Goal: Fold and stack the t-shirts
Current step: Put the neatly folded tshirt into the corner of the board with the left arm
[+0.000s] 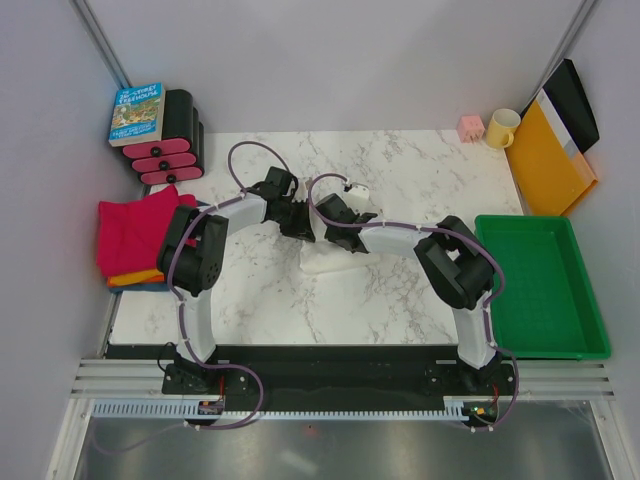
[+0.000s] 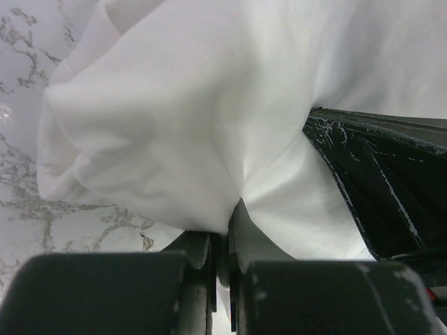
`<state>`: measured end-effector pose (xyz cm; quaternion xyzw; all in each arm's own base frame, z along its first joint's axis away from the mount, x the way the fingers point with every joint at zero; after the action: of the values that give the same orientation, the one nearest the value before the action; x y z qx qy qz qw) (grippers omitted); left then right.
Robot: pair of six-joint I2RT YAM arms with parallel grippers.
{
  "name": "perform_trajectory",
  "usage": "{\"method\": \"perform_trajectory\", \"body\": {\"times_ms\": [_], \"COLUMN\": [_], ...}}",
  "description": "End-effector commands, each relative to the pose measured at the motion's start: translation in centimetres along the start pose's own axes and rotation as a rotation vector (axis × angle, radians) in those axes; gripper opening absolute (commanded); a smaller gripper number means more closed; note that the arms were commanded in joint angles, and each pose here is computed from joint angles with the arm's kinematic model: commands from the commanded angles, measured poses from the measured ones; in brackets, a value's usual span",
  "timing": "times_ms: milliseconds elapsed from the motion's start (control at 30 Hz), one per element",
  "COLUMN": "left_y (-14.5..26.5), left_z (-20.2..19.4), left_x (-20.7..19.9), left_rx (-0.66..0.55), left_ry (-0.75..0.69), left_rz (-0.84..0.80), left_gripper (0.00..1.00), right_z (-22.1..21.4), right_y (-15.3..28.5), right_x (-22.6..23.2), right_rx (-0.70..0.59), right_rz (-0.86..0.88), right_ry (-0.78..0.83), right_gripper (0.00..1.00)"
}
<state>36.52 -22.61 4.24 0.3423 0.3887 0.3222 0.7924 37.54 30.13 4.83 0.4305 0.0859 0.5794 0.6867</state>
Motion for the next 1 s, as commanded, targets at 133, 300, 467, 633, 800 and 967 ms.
{"method": "perform_trajectory", "body": {"times_ms": [133,300,467,633,800,967], "left_y": [0.6,4.2,7.9,11.7,14.9,18.0], "left_z": [-3.4,-0.5,1.3,2.3,3.0,3.6], "left_x": [0.9,0.1,0.2,0.3,0.6,1.3], "left_rx": [0.132,0.045,-0.014,-0.047,-0.079,-0.096], "left_ry": [-0.098,-0.233,-0.375,-0.481,-0.494,-0.493], "left_rz": [0.089,0.132,0.23,0.331,0.4,0.465], "left_gripper": [0.02,0.02,0.02,0.02,0.02,0.02], "right_z": [-2.9,0.7,5.4,8.3,10.1,9.8], "right_y": [0.5,3.4,7.7,11.7,14.7,15.6], "right_x": [-1.5,2.5,5.3,4.6,2.3,-0.3], "right_rx": [0.107,0.019,-0.081,-0.159,-0.222,-0.233], "right_rz": [-0.04,0.066,0.159,0.172,0.17,0.144], "right_ry": [0.1,0.121,0.11,0.103,0.082,0.106], "right_gripper": [0.0,0.22,0.52,0.56,0.57,0.57]}}
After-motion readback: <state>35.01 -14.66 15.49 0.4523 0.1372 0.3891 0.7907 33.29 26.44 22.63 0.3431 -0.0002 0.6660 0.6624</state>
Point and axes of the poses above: each gripper's point midway between its finger pads, its own y axis back along the fingers, its own x axis along the line the jaws close on, z = x × y, the point moved 3 cm from there along y, back along the fingers, and after that the axes turned 10 degrees about -y, right-handed, at the moved point
